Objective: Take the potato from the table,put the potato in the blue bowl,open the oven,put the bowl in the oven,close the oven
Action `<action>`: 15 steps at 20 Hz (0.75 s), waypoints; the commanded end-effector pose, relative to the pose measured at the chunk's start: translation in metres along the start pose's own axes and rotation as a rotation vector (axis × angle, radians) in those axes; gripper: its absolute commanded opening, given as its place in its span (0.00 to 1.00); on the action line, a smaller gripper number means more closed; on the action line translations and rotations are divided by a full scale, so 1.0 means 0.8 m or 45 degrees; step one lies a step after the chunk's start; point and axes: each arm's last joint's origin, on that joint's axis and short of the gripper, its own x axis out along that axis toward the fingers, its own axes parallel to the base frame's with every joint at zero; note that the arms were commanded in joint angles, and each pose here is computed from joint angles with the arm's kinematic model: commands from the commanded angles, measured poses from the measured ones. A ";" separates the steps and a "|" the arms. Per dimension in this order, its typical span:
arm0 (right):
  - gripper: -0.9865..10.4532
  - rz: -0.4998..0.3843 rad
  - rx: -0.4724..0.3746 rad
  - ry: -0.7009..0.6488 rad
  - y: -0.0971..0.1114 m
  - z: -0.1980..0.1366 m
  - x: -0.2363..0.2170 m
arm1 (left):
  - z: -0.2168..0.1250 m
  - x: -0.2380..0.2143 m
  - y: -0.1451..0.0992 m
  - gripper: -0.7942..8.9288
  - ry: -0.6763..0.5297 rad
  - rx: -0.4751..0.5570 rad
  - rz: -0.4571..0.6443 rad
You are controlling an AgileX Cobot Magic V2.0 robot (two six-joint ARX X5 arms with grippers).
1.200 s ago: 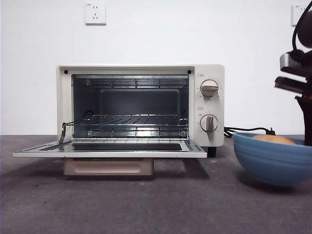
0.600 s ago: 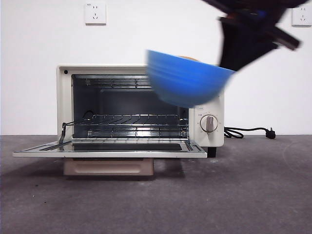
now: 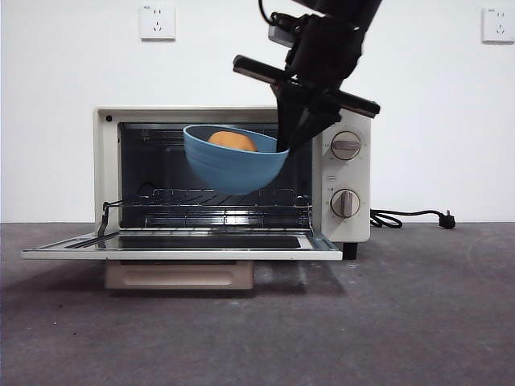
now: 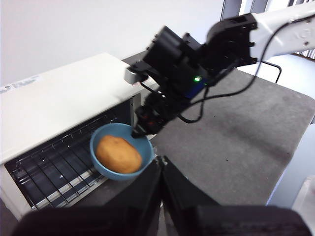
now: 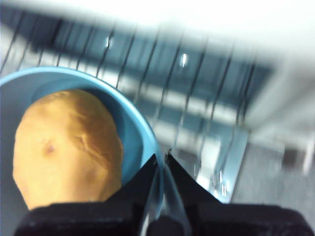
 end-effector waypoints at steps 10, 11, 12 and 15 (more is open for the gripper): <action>0.07 -0.084 0.190 -0.097 -0.014 0.018 0.036 | -0.004 0.000 0.000 0.07 0.033 0.008 -0.006; 0.07 -0.091 0.195 -0.096 -0.016 0.018 0.036 | -0.004 0.000 0.000 0.07 0.035 0.012 -0.005; 0.07 -0.104 0.196 -0.093 -0.017 0.018 0.037 | -0.004 0.000 0.000 0.07 0.036 0.017 -0.005; 0.07 -0.129 0.199 -0.079 -0.020 0.016 0.040 | -0.005 0.000 0.000 0.07 0.041 0.029 -0.006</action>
